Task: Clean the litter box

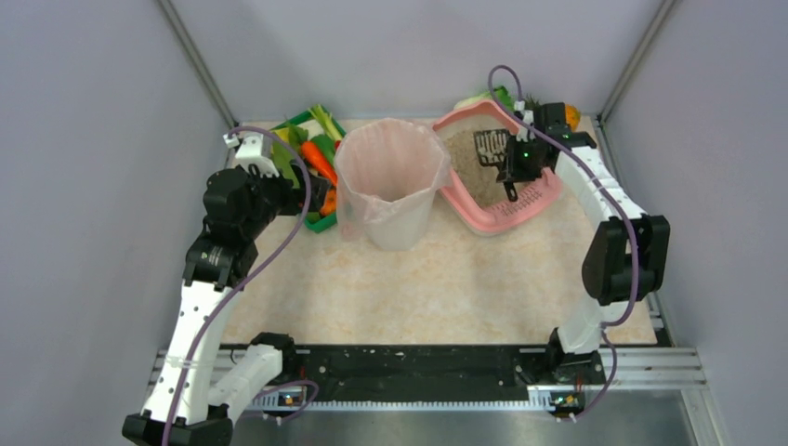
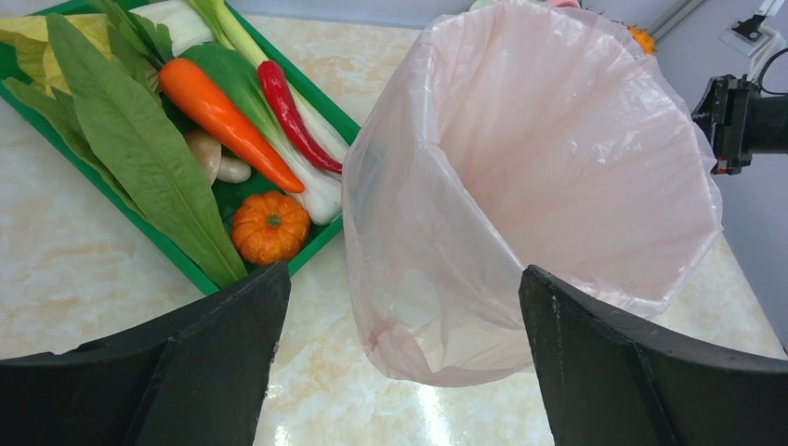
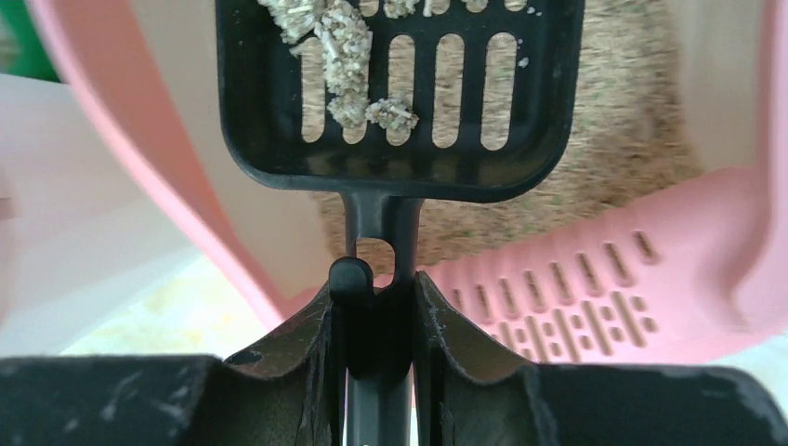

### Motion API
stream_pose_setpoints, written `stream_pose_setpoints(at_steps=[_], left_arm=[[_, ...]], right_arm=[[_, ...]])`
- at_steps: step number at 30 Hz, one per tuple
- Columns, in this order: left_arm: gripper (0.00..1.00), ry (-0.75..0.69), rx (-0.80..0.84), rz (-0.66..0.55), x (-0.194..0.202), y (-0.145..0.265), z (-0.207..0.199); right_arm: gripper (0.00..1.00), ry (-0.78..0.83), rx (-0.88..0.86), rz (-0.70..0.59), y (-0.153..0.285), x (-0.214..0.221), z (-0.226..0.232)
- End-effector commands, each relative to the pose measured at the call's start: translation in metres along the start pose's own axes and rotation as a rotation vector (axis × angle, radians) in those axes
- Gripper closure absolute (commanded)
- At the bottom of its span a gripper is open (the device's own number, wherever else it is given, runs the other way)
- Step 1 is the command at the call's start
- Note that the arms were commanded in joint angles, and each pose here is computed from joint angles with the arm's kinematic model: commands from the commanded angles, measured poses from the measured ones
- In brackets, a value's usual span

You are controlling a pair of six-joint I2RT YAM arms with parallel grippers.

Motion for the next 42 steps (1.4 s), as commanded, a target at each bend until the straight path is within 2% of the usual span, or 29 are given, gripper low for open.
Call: stream_pose_setpoints(at_steps=[1,3,6,8,10,12,14,17,18,20,22,25,27,29,31,32,33,36,38,40,42], left_arm=[[0.02,0.003,0.048,-0.040,-0.010,-0.002,-0.010],[0.02,0.005,0.054,-0.037,-0.010,-0.003,-0.011],[0.02,0.009,0.061,-0.039,-0.012,-0.002,-0.013],[0.02,0.009,0.057,-0.041,-0.011,-0.002,-0.012],[0.02,0.010,0.056,-0.033,-0.009,-0.004,-0.011],[0.02,0.014,0.064,-0.028,-0.009,-0.005,-0.012],[0.02,0.014,0.071,-0.032,-0.011,-0.003,-0.014],[0.02,0.014,0.067,-0.031,-0.009,-0.005,-0.013],[0.02,0.015,0.068,-0.026,-0.009,-0.006,-0.013],[0.02,0.017,0.075,-0.024,-0.010,-0.006,-0.014],[0.02,0.018,0.079,-0.030,-0.011,-0.005,-0.015],[0.02,0.021,0.082,-0.028,-0.009,-0.006,-0.015],[0.02,0.023,0.085,-0.025,-0.010,-0.007,-0.016],[0.02,0.021,0.087,-0.033,-0.012,-0.005,-0.017],[0.02,0.020,0.080,-0.036,-0.012,-0.005,-0.016],[0.02,0.019,0.081,-0.033,-0.011,-0.006,-0.016],[0.02,0.019,0.081,-0.028,-0.010,-0.007,-0.015],[0.02,0.019,0.088,-0.033,-0.013,-0.006,-0.017],[0.02,0.018,0.081,-0.036,-0.012,-0.005,-0.016],[0.02,0.014,0.076,-0.027,-0.011,-0.007,-0.015],[0.02,0.012,0.074,-0.031,-0.012,-0.005,-0.015]], right_arm=[[1.00,-0.118,-0.260,-0.170,0.028,-0.030,0.025],[1.00,-0.094,-0.322,-0.123,0.028,-0.023,0.034],[1.00,-0.110,-0.168,-0.086,0.031,-0.016,0.004],[1.00,-0.173,-0.271,-0.130,0.028,-0.027,0.019],[1.00,-0.144,-0.394,-0.140,0.028,-0.031,0.048],[1.00,-0.095,-0.282,-0.073,0.028,-0.014,0.028],[1.00,-0.149,-0.188,-0.064,0.031,-0.005,-0.001],[1.00,-0.226,-0.394,-0.159,0.030,-0.031,0.031],[1.00,-0.191,-0.404,-0.127,0.030,-0.028,0.039],[1.00,-0.095,-0.238,-0.048,0.029,-0.015,0.019],[1.00,-0.103,-0.106,-0.049,0.031,-0.011,-0.008],[1.00,-0.130,-0.302,-0.122,0.032,-0.028,0.029],[1.00,-0.045,-0.197,-0.072,0.031,-0.020,0.022],[1.00,-0.057,-0.049,-0.041,0.032,-0.011,-0.006],[1.00,-0.093,-0.171,-0.074,0.033,-0.019,0.013],[1.00,-0.074,-0.254,-0.091,0.034,-0.025,0.032],[1.00,-0.022,-0.254,-0.092,0.035,-0.027,0.039],[1.00,0.001,0.019,-0.019,0.034,-0.014,-0.006],[1.00,-0.050,-0.064,-0.045,0.033,-0.021,0.007],[1.00,0.019,-0.180,-0.090,0.033,-0.032,0.045],[1.00,0.119,-0.025,-0.043,0.031,-0.023,0.033]])
Point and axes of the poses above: each gripper's point midway between its finger pads, its own y axis back along the fingers, its own z axis along the line the jaws close on, x = y × z, the point moved 2 cm from there along y, back along the fingers, and after that the axes turned 6 degrees about y, right-handed, at the moved point
